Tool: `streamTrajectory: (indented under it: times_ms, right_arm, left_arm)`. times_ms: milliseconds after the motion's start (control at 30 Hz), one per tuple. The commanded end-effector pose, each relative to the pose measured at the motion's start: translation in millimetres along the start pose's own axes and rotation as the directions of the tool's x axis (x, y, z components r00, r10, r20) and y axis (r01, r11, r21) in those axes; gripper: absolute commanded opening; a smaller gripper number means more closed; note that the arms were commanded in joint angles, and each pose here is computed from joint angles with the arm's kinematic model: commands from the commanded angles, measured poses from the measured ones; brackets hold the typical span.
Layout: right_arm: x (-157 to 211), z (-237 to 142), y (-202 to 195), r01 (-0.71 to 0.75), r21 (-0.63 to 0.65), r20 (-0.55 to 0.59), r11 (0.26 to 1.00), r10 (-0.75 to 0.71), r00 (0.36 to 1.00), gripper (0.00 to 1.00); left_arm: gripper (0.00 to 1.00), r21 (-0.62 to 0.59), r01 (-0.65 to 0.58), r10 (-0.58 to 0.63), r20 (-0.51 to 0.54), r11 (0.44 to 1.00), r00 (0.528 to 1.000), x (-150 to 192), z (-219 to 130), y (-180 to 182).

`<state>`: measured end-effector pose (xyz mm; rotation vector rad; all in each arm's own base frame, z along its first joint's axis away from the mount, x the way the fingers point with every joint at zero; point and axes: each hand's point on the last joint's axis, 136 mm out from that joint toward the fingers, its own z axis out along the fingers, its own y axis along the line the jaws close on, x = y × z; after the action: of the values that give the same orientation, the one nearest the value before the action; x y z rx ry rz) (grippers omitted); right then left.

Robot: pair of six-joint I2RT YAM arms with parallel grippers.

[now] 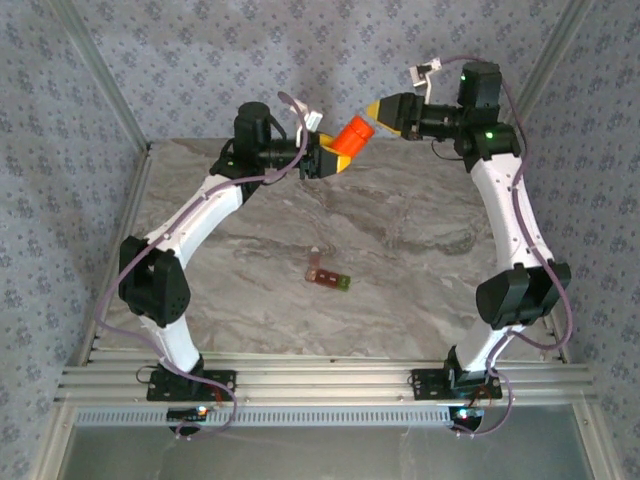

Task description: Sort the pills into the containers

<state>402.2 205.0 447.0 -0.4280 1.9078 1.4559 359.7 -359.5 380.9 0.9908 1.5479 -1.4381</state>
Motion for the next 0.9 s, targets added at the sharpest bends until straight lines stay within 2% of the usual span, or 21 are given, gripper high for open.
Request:
streamTrajectory:
  times_ms: [0, 233, 633, 767, 867]
  right_arm:
    - [7, 5, 4, 0.021, -0.009, -0.043, 1.0, -0.022, 0.999, 0.84]
    - [10, 11, 0, 0.009, -0.009, -0.061, 1.0, -0.01, 0.998, 0.78]
    - [17, 15, -9, -0.027, 0.003, -0.08, 1.0, 0.027, 0.996, 0.43]
    - [24, 20, -22, -0.115, 0.054, -0.071, 0.992, 0.118, 0.99, 0.41]
    - [29, 25, -37, -0.227, 0.127, -0.02, 0.966, 0.231, 0.973, 0.41]
  left_arm:
    - [0.0, 0.057, -0.062, 0.062, 0.005, 0.996, 0.998, -12, 3, -17]
    - [0.0, 0.067, -0.061, 0.062, -0.007, 0.996, 0.998, -12, 6, -16]
    - [0.0, 0.074, -0.063, 0.065, -0.017, 0.995, 0.998, -17, 10, -12]
    - [0.0, 0.065, -0.069, 0.07, -0.018, 0.996, 0.997, -19, 12, -9]
    - [0.0, 0.035, -0.086, 0.087, -0.021, 0.996, 0.996, -20, 12, -3]
